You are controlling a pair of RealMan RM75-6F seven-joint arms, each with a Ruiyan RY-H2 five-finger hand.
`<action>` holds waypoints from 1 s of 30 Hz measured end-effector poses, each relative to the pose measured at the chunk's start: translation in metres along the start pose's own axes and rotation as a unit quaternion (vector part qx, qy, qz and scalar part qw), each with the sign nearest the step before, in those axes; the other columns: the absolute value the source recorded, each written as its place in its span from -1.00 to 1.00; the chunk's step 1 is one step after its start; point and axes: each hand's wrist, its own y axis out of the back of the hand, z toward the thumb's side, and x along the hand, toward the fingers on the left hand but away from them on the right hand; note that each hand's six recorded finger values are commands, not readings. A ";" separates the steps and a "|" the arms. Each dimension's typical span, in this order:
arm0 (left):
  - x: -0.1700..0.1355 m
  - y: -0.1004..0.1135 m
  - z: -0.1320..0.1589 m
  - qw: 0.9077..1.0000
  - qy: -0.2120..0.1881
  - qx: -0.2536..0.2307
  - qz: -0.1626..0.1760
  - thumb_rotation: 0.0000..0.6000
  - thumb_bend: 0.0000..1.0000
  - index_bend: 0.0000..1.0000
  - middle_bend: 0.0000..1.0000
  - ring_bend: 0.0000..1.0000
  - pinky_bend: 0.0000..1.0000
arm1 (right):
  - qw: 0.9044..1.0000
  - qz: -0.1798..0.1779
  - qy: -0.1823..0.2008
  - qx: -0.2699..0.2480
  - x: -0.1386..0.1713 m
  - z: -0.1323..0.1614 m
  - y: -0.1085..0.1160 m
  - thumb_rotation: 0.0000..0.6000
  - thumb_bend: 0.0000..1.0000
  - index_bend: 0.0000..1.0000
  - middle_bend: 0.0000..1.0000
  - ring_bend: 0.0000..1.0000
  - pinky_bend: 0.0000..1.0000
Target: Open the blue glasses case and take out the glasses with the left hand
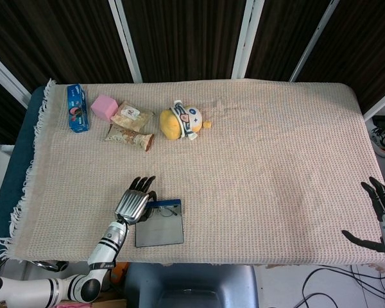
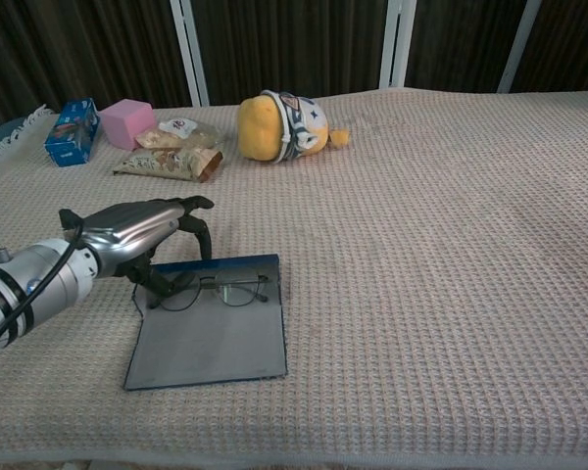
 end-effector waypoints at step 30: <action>0.000 0.018 0.002 0.991 -0.008 -0.094 0.099 1.00 -0.12 -0.04 -1.00 -1.00 -0.95 | 1.000 0.001 0.002 0.001 0.000 0.001 -0.001 1.00 -0.61 -1.00 -1.00 -1.00 -0.97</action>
